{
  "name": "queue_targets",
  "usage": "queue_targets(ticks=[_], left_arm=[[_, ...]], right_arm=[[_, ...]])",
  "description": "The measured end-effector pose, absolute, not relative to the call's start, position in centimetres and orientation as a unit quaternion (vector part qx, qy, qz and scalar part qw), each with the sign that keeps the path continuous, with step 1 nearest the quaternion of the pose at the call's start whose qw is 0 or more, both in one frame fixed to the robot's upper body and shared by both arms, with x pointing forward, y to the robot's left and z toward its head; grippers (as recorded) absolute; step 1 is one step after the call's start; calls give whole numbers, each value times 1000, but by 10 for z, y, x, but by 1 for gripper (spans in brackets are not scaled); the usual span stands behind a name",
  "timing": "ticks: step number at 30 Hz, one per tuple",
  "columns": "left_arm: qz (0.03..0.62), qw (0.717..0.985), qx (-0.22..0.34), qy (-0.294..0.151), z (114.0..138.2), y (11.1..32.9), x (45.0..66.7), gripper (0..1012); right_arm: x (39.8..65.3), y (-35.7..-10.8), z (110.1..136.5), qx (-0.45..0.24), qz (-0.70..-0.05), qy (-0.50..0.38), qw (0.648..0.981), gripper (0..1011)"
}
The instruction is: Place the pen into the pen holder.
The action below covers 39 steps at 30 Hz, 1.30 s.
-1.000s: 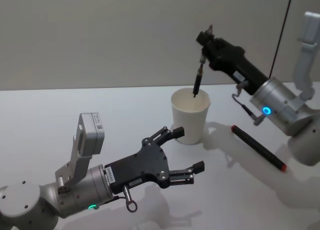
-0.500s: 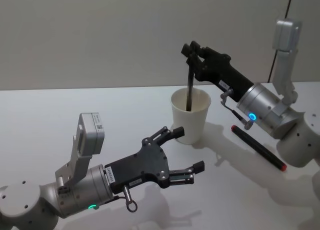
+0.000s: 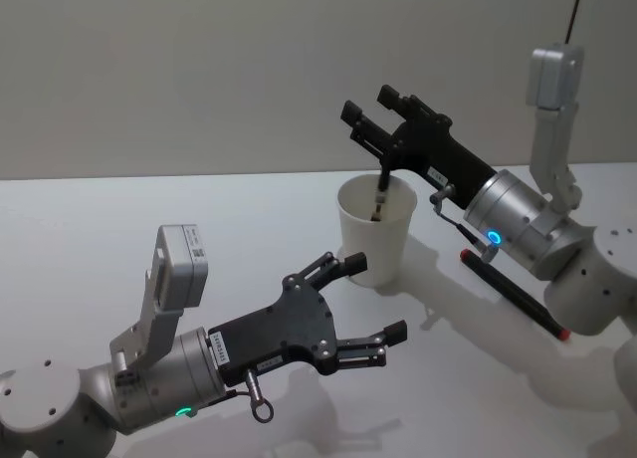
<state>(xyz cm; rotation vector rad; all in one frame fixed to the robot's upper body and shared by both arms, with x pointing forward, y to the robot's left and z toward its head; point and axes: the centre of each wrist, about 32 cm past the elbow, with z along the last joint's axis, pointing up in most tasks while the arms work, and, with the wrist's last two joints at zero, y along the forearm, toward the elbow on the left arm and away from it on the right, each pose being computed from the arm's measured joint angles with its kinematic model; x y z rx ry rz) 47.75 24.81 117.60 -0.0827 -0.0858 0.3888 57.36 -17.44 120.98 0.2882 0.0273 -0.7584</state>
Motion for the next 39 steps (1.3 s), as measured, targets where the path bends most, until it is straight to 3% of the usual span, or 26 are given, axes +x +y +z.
queue_targets(ticks=[12,39], left_arm=[[193,979,-41,-43,1176,248,477,1001],[207,977,-37,-44,1177,246,478,1001]], right_arm=[[574,-173,1209,136,-370,10,919,1002],[561,-187,1213,145,-396,11,907,1002]])
